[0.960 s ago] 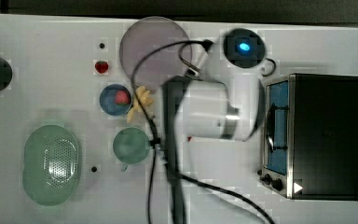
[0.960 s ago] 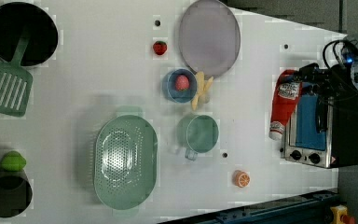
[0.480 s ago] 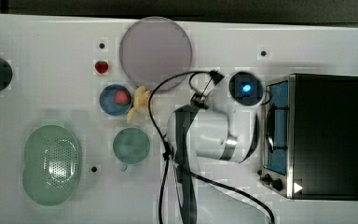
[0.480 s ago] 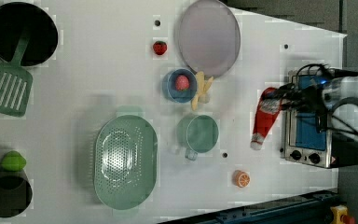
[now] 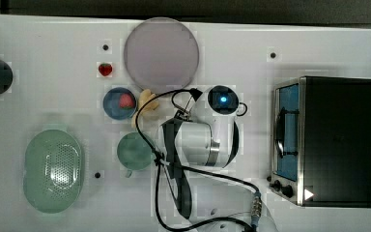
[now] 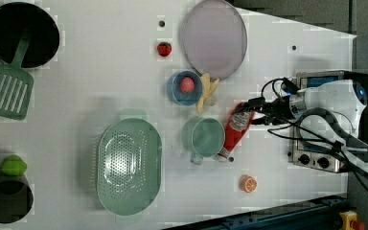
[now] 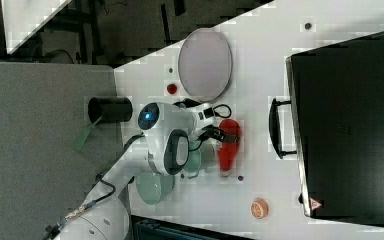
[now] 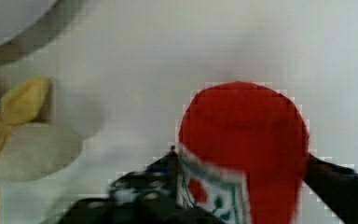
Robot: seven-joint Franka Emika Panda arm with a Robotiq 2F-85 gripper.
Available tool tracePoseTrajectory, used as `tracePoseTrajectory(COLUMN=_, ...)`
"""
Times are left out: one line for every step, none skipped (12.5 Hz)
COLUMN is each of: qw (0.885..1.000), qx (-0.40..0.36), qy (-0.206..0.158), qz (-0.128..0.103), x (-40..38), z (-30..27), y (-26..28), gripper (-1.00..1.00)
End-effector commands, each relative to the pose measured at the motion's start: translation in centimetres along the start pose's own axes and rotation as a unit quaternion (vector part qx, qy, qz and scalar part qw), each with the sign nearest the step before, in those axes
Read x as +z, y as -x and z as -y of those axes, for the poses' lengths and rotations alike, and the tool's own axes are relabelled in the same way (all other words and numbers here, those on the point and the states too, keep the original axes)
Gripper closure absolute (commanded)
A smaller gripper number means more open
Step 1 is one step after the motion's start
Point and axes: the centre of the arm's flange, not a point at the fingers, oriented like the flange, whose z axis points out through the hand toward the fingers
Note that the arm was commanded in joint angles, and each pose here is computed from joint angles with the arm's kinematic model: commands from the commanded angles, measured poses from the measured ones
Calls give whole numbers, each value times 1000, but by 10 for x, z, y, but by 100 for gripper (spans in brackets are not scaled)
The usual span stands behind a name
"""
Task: Pick ketchup from strainer and place it on the table
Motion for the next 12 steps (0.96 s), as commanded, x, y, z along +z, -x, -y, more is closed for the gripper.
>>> tracePoseTrajectory(qw=998, qx=-13, qy=-5, qz=-62, x=-60, z=-1, y=-10, gripper=-100)
tracePoseTrajectory(qw=997, qx=-8, qy=-6, qz=-76, x=-79, z=2, y=-11, gripper=-100)
tracePoseTrajectory(qw=996, qx=1, qy=-7, qz=-92, x=-104, z=6, y=-12, gripper=-100)
tracePoseTrajectory(qw=994, qx=13, qy=-6, qz=-105, x=-132, z=10, y=-11, gripper=-100)
tracePoseTrajectory(qw=993, qx=28, qy=-3, qz=-114, x=-163, z=14, y=-9, gripper=-100)
tracePoseTrajectory(qw=992, qx=44, qy=0, qz=-119, x=-194, z=17, y=-5, gripper=-100)
tracePoseTrajectory(qw=991, qx=67, qy=4, qz=-120, x=-225, z=19, y=0, gripper=-100)
tracePoseTrajectory(qw=989, qx=89, qy=9, qz=-119, x=-254, z=21, y=6, gripper=-100)
tracePoseTrajectory(qw=987, qx=108, qy=10, qz=-121, x=-281, z=24, y=13, gripper=-100)
tracePoseTrajectory(qw=983, qx=125, qy=7, qz=-130, x=-310, z=26, y=18, gripper=-100)
tracePoseTrajectory(qw=980, qx=142, qy=3, qz=-139, x=-335, z=29, y=24, gripper=-100)
tracePoseTrajectory(qw=978, qx=158, qy=3, qz=-138, x=-353, z=30, y=30, gripper=-100)
